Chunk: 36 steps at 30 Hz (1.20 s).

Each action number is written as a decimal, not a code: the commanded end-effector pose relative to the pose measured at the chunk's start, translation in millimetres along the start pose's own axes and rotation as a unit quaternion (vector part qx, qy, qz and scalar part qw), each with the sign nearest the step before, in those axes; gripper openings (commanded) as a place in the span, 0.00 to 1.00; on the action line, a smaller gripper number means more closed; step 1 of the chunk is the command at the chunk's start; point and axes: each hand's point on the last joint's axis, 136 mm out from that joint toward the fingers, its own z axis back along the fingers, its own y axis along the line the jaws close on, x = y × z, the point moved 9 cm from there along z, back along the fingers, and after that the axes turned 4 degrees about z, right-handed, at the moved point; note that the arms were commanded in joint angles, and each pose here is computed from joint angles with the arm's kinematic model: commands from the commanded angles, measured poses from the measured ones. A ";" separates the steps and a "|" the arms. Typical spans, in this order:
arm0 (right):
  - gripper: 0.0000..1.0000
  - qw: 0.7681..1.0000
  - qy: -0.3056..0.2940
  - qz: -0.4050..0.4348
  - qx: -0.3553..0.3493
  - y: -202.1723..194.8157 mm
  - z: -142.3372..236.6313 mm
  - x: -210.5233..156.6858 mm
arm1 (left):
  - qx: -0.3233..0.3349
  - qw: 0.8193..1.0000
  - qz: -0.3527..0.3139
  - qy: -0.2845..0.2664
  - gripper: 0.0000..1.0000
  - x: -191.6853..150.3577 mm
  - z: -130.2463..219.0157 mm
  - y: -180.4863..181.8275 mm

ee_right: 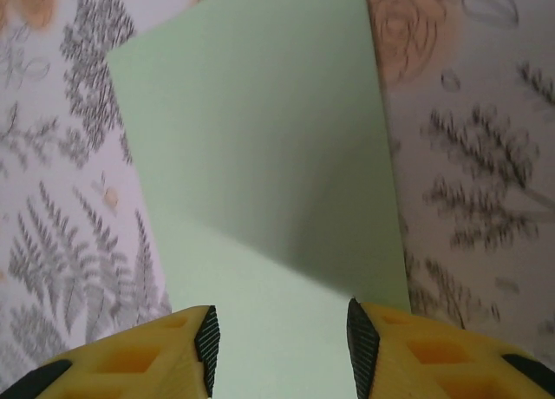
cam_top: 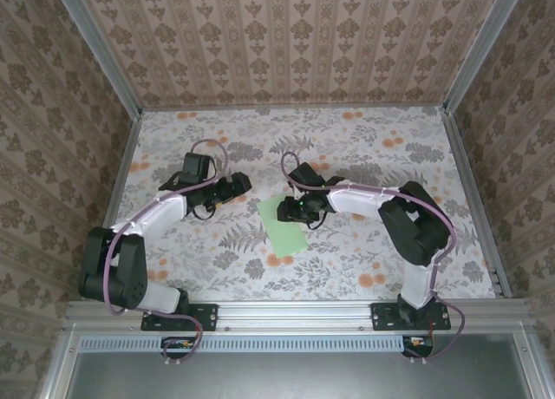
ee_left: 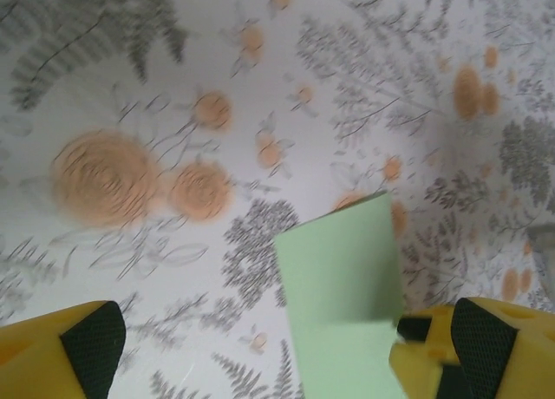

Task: Fold a paper plane with a square sheet of paper (pick it up from the middle)
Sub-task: First fold in half a square sheet of paper at the center of the table.

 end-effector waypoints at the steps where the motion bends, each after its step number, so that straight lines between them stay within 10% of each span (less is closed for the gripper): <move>1: 0.47 0.998 -0.018 -0.037 -0.040 -3.4 -9.0 9.2 | -0.012 1.000 0.008 0.013 1.00 -7.2 4.8 5.3; 17: 0.45 0.948 -0.100 -0.237 -0.187 -49.9 4.4 -15.5 | -0.080 0.992 -0.005 0.096 1.00 -55.7 -21.7 -4.2; 36: 0.41 0.983 -0.092 -0.156 -0.026 -36.0 15.1 40.8 | -0.071 0.985 -0.009 0.154 0.97 -73.1 -40.2 -34.0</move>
